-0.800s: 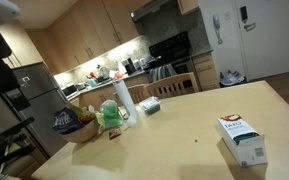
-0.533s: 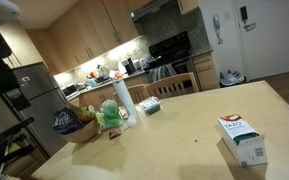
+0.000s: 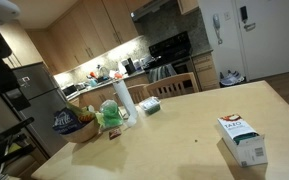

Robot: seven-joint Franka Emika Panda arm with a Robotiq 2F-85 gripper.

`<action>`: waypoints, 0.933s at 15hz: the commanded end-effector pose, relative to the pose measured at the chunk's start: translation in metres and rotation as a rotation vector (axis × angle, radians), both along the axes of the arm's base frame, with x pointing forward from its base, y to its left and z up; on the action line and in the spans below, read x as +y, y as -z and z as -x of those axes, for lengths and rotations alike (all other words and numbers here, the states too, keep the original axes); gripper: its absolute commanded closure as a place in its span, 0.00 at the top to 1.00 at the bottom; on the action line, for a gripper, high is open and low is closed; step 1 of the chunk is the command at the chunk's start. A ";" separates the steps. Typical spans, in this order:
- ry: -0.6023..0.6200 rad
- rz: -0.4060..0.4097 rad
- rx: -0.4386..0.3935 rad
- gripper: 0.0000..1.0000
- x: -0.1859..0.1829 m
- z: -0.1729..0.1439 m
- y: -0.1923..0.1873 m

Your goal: Move the white box closer to the green plastic

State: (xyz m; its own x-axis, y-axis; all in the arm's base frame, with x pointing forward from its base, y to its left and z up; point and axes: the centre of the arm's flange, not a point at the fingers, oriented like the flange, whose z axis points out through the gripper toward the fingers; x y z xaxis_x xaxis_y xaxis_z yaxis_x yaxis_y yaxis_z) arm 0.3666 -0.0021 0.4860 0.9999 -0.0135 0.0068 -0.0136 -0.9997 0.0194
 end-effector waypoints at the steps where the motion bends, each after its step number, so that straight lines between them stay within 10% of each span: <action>1: -0.029 0.006 0.003 1.00 0.001 0.003 0.002; 14: -0.320 0.106 -0.272 1.00 -0.002 -0.050 -0.066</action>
